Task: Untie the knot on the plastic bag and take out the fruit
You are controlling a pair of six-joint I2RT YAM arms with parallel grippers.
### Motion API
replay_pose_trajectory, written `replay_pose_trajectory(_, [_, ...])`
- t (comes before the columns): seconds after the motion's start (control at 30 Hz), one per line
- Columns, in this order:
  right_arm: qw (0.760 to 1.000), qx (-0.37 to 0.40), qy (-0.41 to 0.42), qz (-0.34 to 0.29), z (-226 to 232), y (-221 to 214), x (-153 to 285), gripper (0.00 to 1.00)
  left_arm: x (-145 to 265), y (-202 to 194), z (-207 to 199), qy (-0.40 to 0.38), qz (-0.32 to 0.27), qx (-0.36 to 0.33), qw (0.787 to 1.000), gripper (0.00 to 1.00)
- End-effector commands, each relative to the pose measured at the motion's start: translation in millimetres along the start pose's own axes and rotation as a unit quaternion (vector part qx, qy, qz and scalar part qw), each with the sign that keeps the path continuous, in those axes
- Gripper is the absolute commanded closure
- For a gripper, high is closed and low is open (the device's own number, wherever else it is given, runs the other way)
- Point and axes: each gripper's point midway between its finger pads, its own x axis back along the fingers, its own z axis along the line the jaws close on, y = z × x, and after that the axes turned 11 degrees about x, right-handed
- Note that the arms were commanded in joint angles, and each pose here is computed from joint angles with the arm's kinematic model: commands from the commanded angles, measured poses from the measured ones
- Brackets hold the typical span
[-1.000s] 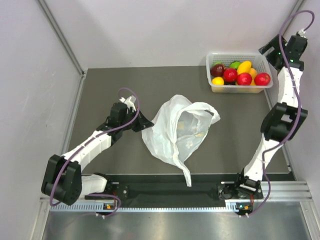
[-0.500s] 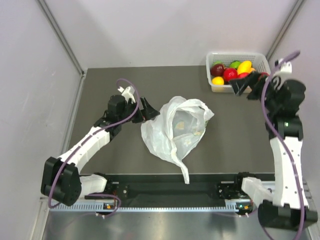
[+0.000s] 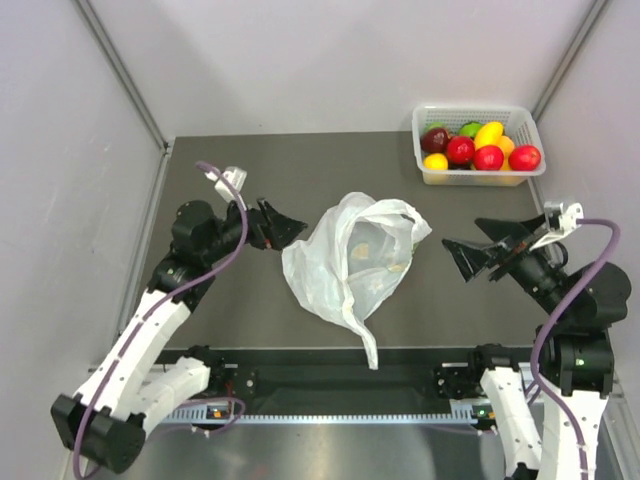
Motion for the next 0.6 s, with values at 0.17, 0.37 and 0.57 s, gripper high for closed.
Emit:
replay_pose_trajectory(0.17, [0.994, -0.061, 0.087, 0.01, 33.4, -13.8, 4.1, 0.0, 61.6, 23.7, -58.9, -0.058, -0.068, -0.092, 0.992, 0.01])
replay_pose_trajectory(0.37, [0.991, -0.039, 0.128, -0.009, 46.2, -6.7, 7.0, 0.0, 80.0, 18.2, -67.2, -0.067, -0.074, -0.115, 0.988, 0.01])
replay_pose_trajectory(0.57, [0.986, -0.028, 0.164, -0.021, 60.9, 6.7, 12.4, 0.0, 77.0, 7.1, -56.8, -0.062, -0.057, -0.123, 0.989, 0.01])
